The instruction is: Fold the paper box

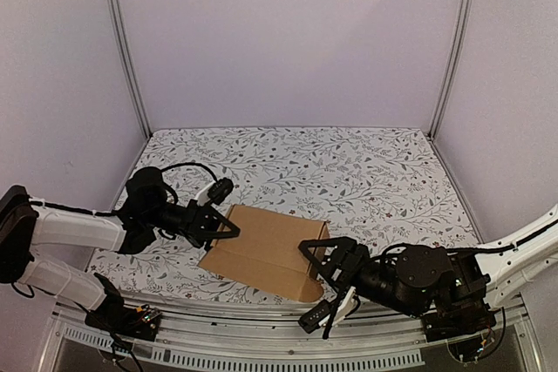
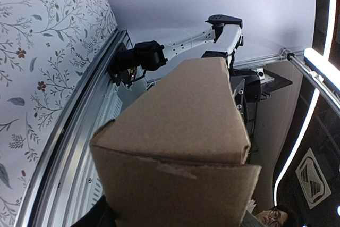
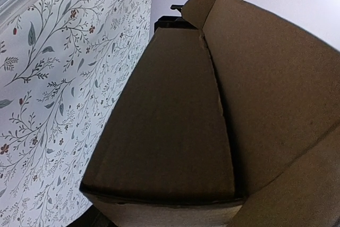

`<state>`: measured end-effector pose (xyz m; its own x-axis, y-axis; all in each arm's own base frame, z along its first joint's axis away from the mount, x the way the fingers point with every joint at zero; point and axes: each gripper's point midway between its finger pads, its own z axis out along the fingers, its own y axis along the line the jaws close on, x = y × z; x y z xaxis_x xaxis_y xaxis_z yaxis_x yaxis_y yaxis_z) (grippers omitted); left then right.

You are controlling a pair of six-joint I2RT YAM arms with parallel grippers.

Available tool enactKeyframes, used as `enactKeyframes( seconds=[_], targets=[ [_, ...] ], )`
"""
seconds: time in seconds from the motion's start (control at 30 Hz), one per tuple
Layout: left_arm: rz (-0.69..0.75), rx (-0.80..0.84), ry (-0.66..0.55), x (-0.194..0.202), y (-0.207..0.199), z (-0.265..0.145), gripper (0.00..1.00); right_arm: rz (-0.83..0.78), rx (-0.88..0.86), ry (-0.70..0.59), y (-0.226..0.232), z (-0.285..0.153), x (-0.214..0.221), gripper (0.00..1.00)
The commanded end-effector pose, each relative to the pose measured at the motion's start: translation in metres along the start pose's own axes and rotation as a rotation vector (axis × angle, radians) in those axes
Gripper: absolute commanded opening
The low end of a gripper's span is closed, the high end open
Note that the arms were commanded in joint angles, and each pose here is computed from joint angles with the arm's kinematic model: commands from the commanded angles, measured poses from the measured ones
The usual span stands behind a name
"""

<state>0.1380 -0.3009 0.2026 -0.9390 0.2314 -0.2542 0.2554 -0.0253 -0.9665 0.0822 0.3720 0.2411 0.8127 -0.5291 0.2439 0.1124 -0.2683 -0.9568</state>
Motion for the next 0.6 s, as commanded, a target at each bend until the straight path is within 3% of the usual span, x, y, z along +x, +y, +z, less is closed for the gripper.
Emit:
enactKeyframes(
  seconds=[0.0,0.13,0.37,0.57],
  targets=[
    [0.029,0.002,0.007,-0.001,-0.003,0.0,0.46,0.073,0.025,0.014,-0.006,-0.004,0.0,0.6],
    [0.034,0.001,0.002,-0.001,-0.005,0.0,0.53,0.108,0.02,0.029,-0.003,-0.005,0.0,0.51],
    [0.059,-0.02,-0.037,-0.007,-0.007,-0.002,0.8,0.21,0.029,0.041,-0.005,-0.007,0.003,0.42],
    [0.141,-0.095,-0.13,-0.027,-0.027,-0.01,0.86,0.33,-0.016,0.032,0.001,-0.014,0.006,0.41]
  ],
)
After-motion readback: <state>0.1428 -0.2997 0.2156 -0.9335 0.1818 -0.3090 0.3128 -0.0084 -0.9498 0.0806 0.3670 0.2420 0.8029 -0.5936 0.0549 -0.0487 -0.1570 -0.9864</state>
